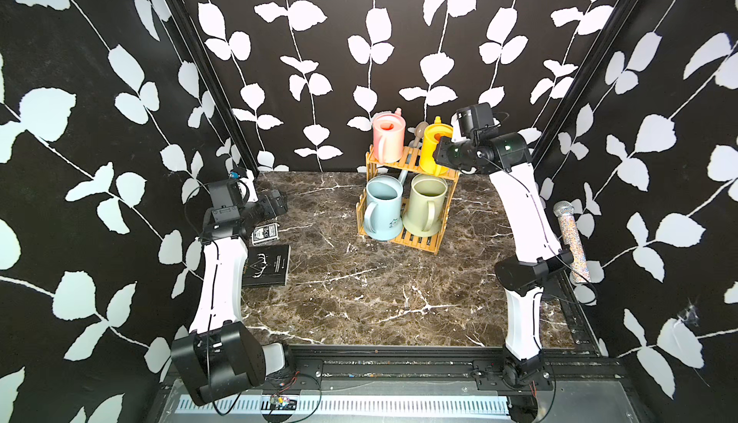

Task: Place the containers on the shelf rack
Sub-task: 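Place the container on the shelf.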

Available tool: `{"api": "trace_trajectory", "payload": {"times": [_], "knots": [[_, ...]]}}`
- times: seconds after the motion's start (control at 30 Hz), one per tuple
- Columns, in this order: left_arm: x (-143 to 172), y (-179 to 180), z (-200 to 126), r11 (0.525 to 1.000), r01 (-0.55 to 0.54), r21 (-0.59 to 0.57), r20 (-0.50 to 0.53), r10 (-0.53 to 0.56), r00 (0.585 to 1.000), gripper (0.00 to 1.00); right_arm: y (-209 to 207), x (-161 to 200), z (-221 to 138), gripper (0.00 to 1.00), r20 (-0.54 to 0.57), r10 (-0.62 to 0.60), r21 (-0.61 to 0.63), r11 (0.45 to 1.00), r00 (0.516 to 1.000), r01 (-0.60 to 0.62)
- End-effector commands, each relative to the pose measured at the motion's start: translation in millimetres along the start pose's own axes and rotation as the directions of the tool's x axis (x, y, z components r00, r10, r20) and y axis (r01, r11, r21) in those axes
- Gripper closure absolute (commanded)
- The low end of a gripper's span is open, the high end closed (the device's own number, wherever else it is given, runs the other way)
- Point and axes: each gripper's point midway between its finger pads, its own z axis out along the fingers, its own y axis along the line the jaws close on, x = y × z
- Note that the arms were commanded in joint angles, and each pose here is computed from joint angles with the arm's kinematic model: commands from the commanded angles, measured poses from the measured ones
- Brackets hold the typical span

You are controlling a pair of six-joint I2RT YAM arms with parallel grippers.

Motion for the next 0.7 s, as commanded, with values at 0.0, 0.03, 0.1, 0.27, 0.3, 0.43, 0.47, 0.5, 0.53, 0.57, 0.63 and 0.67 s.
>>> {"api": "trace_trajectory", "payload": {"times": [0.0, 0.03, 0.1, 0.27, 0.3, 0.43, 0.47, 0.5, 0.53, 0.57, 0.63, 0.67], "knots": [[-2.1, 1.0, -2.2, 1.000, 0.000, 0.006, 0.022, 0.000, 1.000, 0.02, 5.1, -13.0, 16.4, 0.73, 0.051, 0.046, -0.025, 0.999, 0.998, -0.044], [-2.3, 1.4, -2.6, 1.000, 0.000, 0.004, 0.023, 0.000, 1.000, 0.02, 6.8, -13.9, 18.9, 0.73, 0.053, 0.055, -0.034, 0.998, 0.997, -0.053], [-2.4, 1.5, -2.8, 1.000, -0.002, 0.005, 0.025, 0.002, 1.000, 0.02, 11.0, -15.1, 21.7, 0.70, 0.056, 0.068, -0.052, 0.997, 0.996, -0.065], [-1.4, -9.5, 2.5, 0.997, 0.011, 0.082, 0.018, -0.012, 1.000, 0.02, 18.8, -17.0, 17.6, 0.65, 0.064, 0.081, -0.079, 0.994, 0.995, -0.075], [-1.2, -13.2, 3.9, 0.994, 0.019, 0.106, 0.017, -0.021, 1.000, 0.03, 19.7, -17.4, 14.5, 0.63, 0.066, 0.081, -0.083, 0.994, 0.995, -0.076], [4.6, -32.5, 13.5, 0.983, 0.019, 0.183, -0.007, -0.018, 1.000, 0.03, 22.9, -19.9, -4.5, 0.51, 0.084, 0.074, -0.093, 0.993, 0.994, -0.066], [7.1, -37.2, 17.2, 0.981, 0.013, 0.194, -0.018, -0.010, 1.000, 0.03, 23.0, -20.6, -10.9, 0.10, 0.091, 0.072, -0.094, 0.994, 0.993, -0.063], [10.0, -41.1, 21.3, 0.980, 0.002, 0.200, -0.029, 0.004, 1.000, 0.03, 23.1, -21.5, -17.0, 0.02, 0.099, 0.068, -0.095, 0.994, 0.993, -0.059], [13.7, -45.9, 26.2, 0.979, -0.015, 0.203, -0.042, 0.024, 0.999, 0.02, 23.1, -22.2, -25.0, 0.01, 0.107, 0.067, -0.097, 0.994, 0.992, -0.056], [18.5, -49.3, 31.4, 0.980, -0.031, 0.198, -0.061, 0.043, 0.997, 0.02, 21.6, -19.5, -25.9, 0.01, 0.102, 0.064, -0.093, 0.994, 0.993, -0.054], [25.6, -56.0, 41.6, 0.979, -0.061, 0.193, -0.088, 0.079, 0.993, 0.02, 21.4, -16.3, -36.8, 0.01, 0.101, 0.064, -0.101, 0.993, 0.993, -0.053], [30.5, -57.5, 48.7, 0.980, -0.063, 0.190, -0.109, 0.085, 0.990, 0.02, 22.1, -14.6, -43.0, 0.01, 0.101, 0.063, -0.110, 0.993, 0.993, -0.052]]}}
